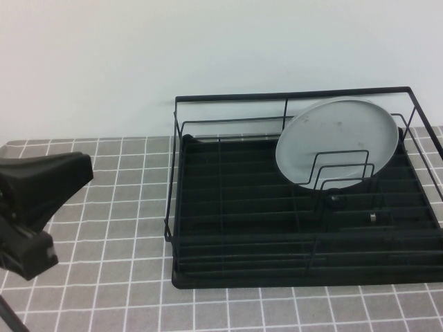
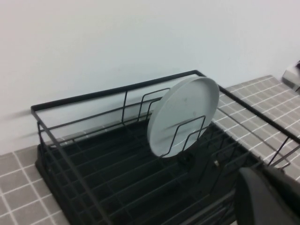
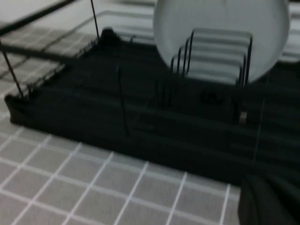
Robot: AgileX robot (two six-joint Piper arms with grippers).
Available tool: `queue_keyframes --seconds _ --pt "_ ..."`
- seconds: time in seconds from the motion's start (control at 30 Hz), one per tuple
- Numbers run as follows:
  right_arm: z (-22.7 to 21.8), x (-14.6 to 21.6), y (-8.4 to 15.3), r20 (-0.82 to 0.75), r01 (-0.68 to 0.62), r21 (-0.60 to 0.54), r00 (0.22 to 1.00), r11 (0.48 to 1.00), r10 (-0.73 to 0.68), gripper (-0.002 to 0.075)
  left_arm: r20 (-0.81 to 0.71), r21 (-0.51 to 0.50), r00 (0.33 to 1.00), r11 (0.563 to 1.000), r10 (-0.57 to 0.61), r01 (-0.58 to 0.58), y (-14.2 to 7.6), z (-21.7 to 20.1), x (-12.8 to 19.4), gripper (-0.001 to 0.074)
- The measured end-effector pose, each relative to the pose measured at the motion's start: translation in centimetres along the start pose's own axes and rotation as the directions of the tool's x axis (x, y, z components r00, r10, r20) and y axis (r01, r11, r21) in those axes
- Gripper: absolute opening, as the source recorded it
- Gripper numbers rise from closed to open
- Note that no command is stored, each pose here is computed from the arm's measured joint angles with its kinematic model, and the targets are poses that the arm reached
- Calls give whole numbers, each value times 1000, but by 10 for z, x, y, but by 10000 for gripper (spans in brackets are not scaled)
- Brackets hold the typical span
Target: Place plate on rack
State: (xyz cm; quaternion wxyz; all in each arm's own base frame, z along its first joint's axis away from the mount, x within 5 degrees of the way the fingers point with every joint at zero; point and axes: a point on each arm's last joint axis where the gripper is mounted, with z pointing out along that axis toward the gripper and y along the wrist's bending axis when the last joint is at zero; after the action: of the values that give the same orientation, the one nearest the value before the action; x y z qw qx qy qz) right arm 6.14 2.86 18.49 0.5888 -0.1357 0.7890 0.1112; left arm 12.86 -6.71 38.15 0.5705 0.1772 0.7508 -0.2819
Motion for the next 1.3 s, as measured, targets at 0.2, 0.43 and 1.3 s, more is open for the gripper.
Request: queue_keyframes --seconds 0.2,0.43,1.3 --pt "3 14 2 -55 -11 -23 998 1000 10 -3 26 -53 998 997 53 -52 5 0 -3 0" --pt "2 15 3 -64 -14 -35 998 999 11 -3 20 -149 988 977 155 -150 11 -5 -1 0" --pt "2 15 3 -64 -14 -35 998 999 11 -3 218 -453 974 891 69 38 44 -53 198 0"
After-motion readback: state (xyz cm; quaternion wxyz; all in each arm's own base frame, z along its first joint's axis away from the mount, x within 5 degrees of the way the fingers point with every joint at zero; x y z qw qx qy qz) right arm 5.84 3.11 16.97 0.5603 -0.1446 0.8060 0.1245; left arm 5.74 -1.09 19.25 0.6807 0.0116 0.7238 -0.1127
